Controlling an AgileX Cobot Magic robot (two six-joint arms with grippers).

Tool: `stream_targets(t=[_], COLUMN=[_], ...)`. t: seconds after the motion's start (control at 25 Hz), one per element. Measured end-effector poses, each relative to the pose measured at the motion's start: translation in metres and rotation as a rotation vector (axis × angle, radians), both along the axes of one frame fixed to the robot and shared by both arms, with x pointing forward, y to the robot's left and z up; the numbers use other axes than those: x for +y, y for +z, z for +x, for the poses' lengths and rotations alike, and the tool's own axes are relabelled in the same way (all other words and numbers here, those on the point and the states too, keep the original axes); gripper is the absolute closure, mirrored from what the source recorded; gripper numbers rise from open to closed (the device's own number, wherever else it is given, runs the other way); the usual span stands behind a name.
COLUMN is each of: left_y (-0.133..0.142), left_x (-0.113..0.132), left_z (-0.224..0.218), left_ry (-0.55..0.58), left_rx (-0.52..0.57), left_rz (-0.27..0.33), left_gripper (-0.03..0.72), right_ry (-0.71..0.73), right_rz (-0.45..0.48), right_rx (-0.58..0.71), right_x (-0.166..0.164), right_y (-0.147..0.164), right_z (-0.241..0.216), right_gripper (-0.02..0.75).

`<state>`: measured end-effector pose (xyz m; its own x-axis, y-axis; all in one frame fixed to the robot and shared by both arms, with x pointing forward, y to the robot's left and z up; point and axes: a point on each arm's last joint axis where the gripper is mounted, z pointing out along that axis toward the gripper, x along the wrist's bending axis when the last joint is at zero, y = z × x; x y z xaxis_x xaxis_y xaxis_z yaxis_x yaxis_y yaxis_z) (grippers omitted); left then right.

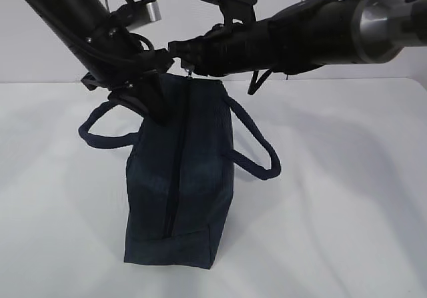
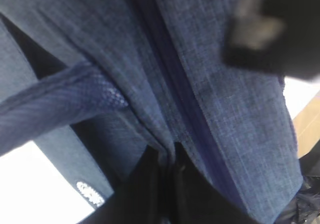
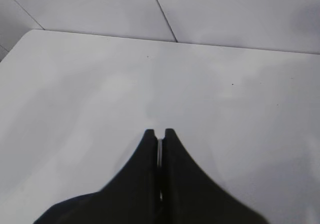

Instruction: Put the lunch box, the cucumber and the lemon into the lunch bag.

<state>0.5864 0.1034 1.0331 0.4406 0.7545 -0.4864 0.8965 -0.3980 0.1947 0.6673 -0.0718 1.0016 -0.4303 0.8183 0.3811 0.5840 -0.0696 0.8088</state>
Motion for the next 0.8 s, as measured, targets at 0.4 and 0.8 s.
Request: stream_targets(t=[0.4,0.8], left_y=[0.021,0.026], left_x=[0.005,0.005], left_z=[-0.007,-0.010], left_ry=[-0.001,0.006], left_rx=[-0.059,-0.058], left_rz=[0.002,-0.011], left_gripper=[0.688,0.688], right_ry=[-0.002,-0.006], right_rz=[0.006,0.013], right_rx=[-0.015,0.011], right_x=[0.007,0.008], right_y=[-0.006,-0.015], right_z=[0.014,0.016], right_gripper=[0.751,0.751])
